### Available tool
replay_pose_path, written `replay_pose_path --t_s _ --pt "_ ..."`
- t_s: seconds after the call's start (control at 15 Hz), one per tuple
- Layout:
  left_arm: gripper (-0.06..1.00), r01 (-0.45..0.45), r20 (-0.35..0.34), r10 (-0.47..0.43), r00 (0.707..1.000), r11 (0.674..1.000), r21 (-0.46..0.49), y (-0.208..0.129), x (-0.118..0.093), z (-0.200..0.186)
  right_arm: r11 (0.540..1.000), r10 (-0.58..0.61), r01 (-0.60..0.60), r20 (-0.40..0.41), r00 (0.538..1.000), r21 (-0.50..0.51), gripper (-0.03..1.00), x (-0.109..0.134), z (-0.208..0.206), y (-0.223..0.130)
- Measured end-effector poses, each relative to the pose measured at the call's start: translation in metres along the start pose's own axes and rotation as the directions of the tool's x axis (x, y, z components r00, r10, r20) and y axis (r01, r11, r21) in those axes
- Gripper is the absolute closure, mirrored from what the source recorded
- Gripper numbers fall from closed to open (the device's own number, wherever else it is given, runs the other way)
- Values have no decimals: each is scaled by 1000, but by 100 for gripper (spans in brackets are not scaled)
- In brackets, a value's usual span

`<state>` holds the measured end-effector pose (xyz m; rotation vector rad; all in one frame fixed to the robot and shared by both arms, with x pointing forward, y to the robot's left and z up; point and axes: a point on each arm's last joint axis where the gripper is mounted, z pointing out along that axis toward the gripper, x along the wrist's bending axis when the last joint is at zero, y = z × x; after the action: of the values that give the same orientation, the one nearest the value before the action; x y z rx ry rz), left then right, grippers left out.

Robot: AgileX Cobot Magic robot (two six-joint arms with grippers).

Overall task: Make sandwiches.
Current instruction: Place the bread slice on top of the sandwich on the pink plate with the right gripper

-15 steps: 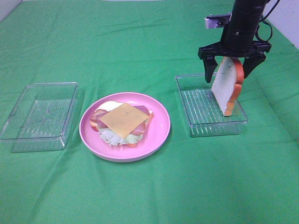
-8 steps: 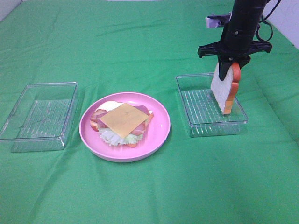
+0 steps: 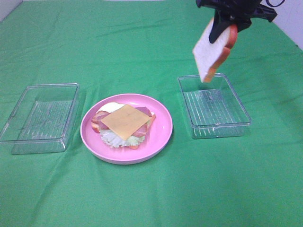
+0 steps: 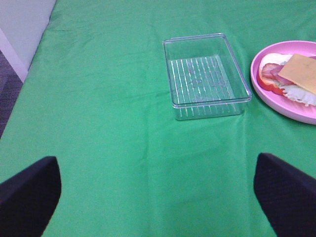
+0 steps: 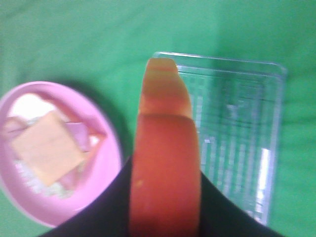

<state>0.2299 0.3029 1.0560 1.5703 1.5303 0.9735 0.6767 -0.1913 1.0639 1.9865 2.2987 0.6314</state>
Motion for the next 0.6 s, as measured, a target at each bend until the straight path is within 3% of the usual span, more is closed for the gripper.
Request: replay_pose_path --t_s 0.07,0.13,0.6 --pt "-5 0 0 0 1000 1000 0 0 0 0 1000 -17 15 -92 996 -20 74 13 -10 -1" --pt "-5 0 0 0 1000 1000 0 0 0 0 997 -72 68 -218 973 -29 74 43 -13 -4" --pt "-5 0 0 0 1000 1000 0 0 0 0 956 -253 287 -319 914 66 74 135 32 -36"
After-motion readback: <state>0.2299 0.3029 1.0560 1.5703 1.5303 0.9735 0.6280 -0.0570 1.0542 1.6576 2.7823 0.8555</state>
